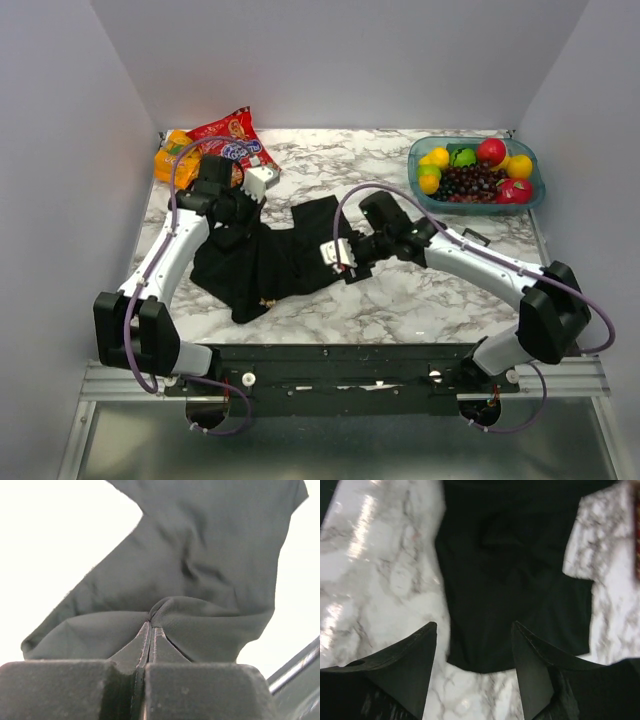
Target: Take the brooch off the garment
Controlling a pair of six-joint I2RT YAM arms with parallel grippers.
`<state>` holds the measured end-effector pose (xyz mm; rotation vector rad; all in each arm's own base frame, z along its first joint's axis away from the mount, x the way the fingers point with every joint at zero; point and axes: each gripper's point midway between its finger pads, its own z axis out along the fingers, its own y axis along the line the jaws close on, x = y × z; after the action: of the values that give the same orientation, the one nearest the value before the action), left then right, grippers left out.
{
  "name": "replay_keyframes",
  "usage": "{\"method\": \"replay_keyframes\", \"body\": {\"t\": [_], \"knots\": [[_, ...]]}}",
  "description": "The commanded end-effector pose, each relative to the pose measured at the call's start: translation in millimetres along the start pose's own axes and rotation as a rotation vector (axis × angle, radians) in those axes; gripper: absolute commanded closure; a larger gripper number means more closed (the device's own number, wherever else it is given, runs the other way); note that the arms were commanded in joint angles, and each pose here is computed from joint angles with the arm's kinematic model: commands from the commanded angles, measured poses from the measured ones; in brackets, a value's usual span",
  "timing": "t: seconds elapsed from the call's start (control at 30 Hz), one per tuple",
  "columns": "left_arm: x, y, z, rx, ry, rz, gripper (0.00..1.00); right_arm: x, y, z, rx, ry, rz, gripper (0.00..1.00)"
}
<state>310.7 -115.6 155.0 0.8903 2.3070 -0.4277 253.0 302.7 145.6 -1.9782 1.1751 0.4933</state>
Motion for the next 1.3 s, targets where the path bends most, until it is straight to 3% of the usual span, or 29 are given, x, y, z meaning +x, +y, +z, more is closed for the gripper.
{"method": "replay_keyframes", "body": {"t": [0.0, 0.17, 0.43, 0.5, 0.57, 0.6, 0.7, 0.93, 1.07, 1.17, 1.23, 1.27], "knots": [[-67.9, 27.2, -12.1, -0.051, -0.19, -0.116, 1.0, -14.3, 23.4, 46.9, -0.102, -0.072, 0.056, 0.31], [-94.0, 44.5, -9.4, -0.001, -0.226, -0.161, 1.0, -16.5, 6.2, 85.8, -0.058, -0.057, 0.088, 0.29], [-96.8, 40.9, 3.9, 0.08, -0.199, -0.245, 1.0, -17.8, -49.7, 119.2, 0.091, -0.043, 0.129, 0.28], [-99.7, 39.0, 0.9, 0.084, -0.206, -0.26, 1.0, -2.0, -49.2, 136.2, 0.102, 0.024, 0.134, 0.28], [-101.8, 38.4, -4.8, 0.076, -0.215, -0.259, 1.0, 4.7, -59.4, 145.3, 0.151, 0.084, 0.142, 0.35], [-100.5, 37.3, -7.0, 0.072, -0.212, -0.261, 1.0, 11.6, -56.7, 150.4, 0.147, 0.104, 0.153, 0.47], [-96.1, 38.2, -18.2, 0.049, -0.217, -0.269, 1.0, 13.3, -47.4, 144.2, 0.131, 0.112, 0.133, 0.54], [-79.2, 43.0, -36.3, 0.002, -0.228, -0.311, 1.0, 16.3, 2.8, 128.8, -0.036, 0.126, 0.172, 0.44], [-76.3, 42.3, -46.9, -0.009, -0.241, -0.325, 1.0, 39.9, -10.3, 131.7, 0.043, 0.225, 0.167, 0.64], [-75.9, 40.8, -53.8, -0.015, -0.25, -0.326, 1.0, 40.7, -23.8, 128.5, 0.083, 0.226, 0.153, 0.76], [-77.2, 40.0, -59.5, -0.02, -0.255, -0.33, 1.0, 38.9, -28.4, 122.8, 0.094, 0.22, 0.143, 0.99], [-81.0, 39.4, -63.7, -0.022, -0.265, -0.323, 1.0, 37.9, -28.5, 119.5, 0.095, 0.216, 0.141, 0.99]]}}
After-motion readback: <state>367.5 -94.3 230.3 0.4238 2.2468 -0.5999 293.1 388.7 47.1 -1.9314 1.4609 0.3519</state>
